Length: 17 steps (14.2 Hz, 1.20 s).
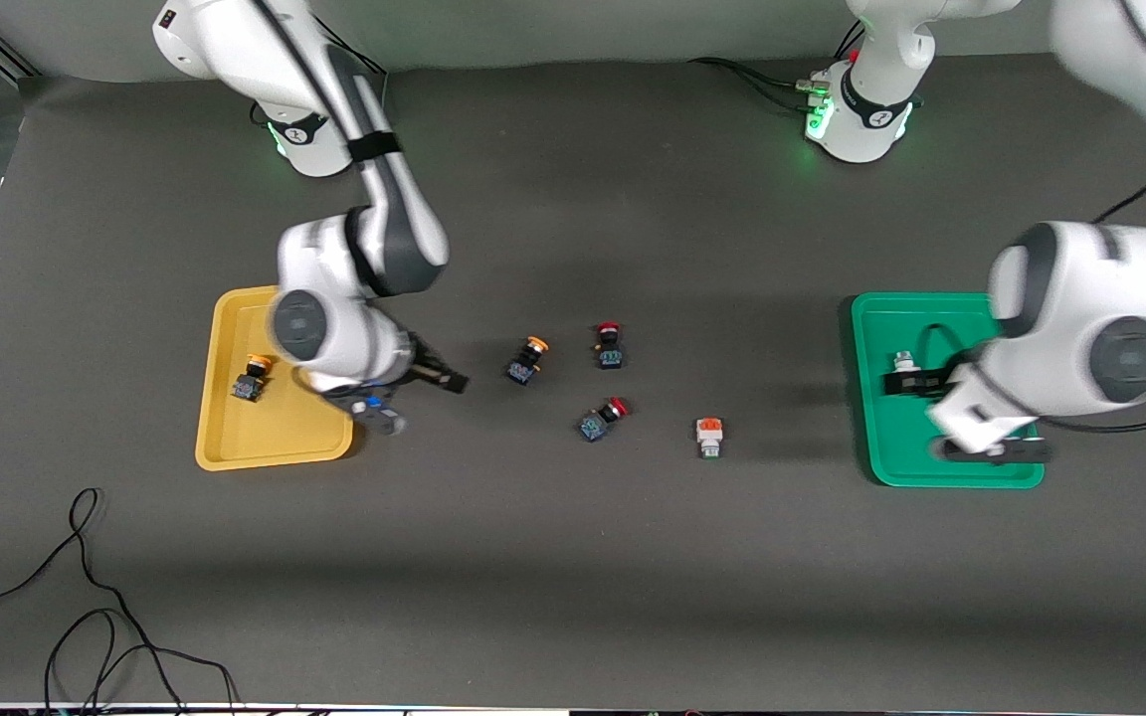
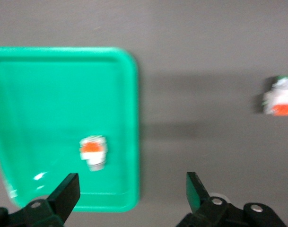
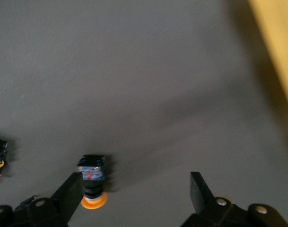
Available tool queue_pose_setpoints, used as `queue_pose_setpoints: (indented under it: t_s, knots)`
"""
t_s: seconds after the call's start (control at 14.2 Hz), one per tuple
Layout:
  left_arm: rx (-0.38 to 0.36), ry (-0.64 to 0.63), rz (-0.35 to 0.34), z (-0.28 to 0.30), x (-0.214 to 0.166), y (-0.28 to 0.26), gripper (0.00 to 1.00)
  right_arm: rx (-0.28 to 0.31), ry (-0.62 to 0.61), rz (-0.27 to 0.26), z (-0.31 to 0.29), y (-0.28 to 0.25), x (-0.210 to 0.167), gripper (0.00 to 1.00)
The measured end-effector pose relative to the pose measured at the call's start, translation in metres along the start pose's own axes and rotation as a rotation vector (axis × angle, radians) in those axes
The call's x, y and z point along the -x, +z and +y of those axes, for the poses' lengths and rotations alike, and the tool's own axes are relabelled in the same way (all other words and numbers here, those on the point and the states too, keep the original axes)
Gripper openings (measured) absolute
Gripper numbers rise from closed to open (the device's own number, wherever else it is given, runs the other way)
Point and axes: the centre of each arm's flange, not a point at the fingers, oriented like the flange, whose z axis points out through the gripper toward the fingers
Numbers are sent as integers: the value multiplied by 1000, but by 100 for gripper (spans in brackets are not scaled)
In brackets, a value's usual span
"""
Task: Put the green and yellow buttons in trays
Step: 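Grasp the second yellow and green buttons with the right and left grippers, then carry both held buttons to their matching trays and lower them in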
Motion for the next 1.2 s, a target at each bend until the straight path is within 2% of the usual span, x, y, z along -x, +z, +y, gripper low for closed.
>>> queue_pose_setpoints:
  t_s: [0.21,0.35,0.63,0.77,0.84,0.91,1.06,1.13,1.2]
  knots:
    - [-5,-60,27,114,-7,21,100,-6,20,-7,-34,38,29,100]
    - [3,-56,49,169,-9,46,100,11,30,11,-46,60,45,100]
    - [21,-14,78,207,-19,113,100,18,42,18,-54,88,58,98]
    - [14,3,58,208,-23,143,100,13,59,26,-53,99,53,85]
    - [9,9,45,208,-24,155,100,9,67,27,-53,105,52,84]
    - [4,14,34,208,-24,164,100,5,73,31,-53,110,52,76]
    - [-2,21,22,212,-21,173,97,8,81,40,-53,118,51,52]
    - [-3,24,20,214,-20,174,85,2,84,42,-54,118,50,41]
    - [-4,26,20,215,-19,174,74,-1,88,45,-54,116,48,41]
